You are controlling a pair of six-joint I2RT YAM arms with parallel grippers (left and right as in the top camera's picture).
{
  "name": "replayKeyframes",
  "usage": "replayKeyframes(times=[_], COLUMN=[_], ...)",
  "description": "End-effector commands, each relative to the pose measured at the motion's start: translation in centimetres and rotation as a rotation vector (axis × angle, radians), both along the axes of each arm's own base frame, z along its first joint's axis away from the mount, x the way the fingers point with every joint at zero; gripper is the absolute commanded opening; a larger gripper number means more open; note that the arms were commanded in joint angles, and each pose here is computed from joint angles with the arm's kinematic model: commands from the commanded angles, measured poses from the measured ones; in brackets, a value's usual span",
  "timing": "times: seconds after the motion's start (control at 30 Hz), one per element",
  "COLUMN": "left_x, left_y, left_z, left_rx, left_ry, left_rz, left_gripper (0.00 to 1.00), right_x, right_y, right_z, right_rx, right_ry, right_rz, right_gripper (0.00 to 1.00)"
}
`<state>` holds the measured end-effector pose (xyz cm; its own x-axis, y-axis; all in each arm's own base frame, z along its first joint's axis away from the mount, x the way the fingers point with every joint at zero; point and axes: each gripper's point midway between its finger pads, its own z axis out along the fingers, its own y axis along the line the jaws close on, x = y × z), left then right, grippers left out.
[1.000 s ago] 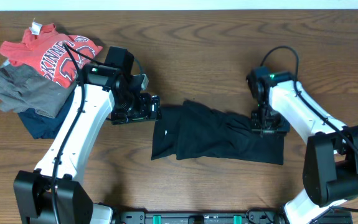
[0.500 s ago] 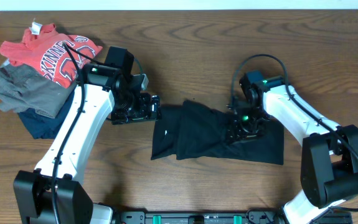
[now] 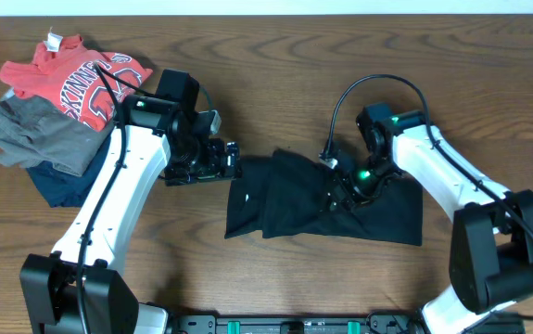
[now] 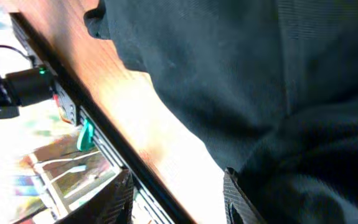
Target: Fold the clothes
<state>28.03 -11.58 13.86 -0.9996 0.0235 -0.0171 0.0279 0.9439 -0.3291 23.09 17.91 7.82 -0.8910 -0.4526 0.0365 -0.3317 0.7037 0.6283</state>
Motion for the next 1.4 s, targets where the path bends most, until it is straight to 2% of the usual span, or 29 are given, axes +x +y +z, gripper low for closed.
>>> replayKeyframes(times=[0.0,0.17,0.2,0.27,0.3,0.37,0.63,0.77,0.9,1.0,1.03,1.1,1.13,1.17,1.37], left_x=[0.1,0.9,0.9,0.7,0.5,-0.1,-1.5,-2.7,-4.1,-4.7,-4.6,-4.3,-4.0,-3.8,-1.4], left_y=[0.3,-0.3,-0.5,-1.4,-2.2,-4.0,-6.7,-9.1,-10.4,-10.5,-10.4,-10.0,-9.4,-8.8,-2.9], left_z=[0.0,-0.8,-1.2,-2.2,-2.7,-4.0,-10.3,-12.6,-14.8,-15.6,-15.7,-15.8,-15.9,-16.0,-14.4], left_rx=[0.007,0.000,0.000,-0.012,-0.035,-0.095,-0.066,-0.134,-0.145,-0.130,-0.125,-0.101,-0.074,-0.047,0.147], left_ry=[-0.011,-0.040,-0.036,-0.011,0.003,0.030,0.182,0.264,0.330,0.357,0.355,0.342,0.330,0.323,0.289], left_rz=[0.005,-0.012,-0.020,-0.043,-0.071,-0.139,-0.223,-0.258,-0.286,-0.296,-0.297,-0.296,-0.292,-0.288,-0.206], left_gripper=[0.98,0.98,0.98,0.98,0.98,0.98,0.98,0.98,0.97,0.71,0.53,0.29,0.14,0.06,0.06], right_x=[2.4,4.9,5.1,5.4,5.4,5.4,5.0,4.9,4.9,4.9,4.9,4.9,4.9,4.9,5.1], right_y=[-1.7,-5.3,-6.0,-6.9,-7.2,-8.0,-9.4,-9.5,-9.6,-9.6,-9.7,-9.7,-9.7,-9.8,-12.1], right_z=[2.3,6.2,7.1,8.5,9.0,9.8,9.3,9.0,8.9,8.9,8.9,8.9,8.9,8.9,8.6], right_rx=[-0.128,-0.307,-0.324,-0.327,-0.323,-0.320,-0.339,-0.348,-0.353,-0.354,-0.356,-0.360,-0.360,-0.361,-0.495], right_ry=[-0.151,-0.331,-0.359,-0.400,-0.411,-0.430,-0.399,-0.396,-0.396,-0.397,-0.397,-0.399,-0.398,-0.399,-0.407], right_rz=[-0.053,-0.247,-0.289,-0.352,-0.369,-0.399,-0.436,-0.435,-0.436,-0.436,-0.436,-0.437,-0.437,-0.437,-0.515], right_gripper=[0.45,0.49,0.54,0.70,0.72,0.73,0.74,0.74,0.74,0.75,0.75,0.75,0.74,0.75,0.76])
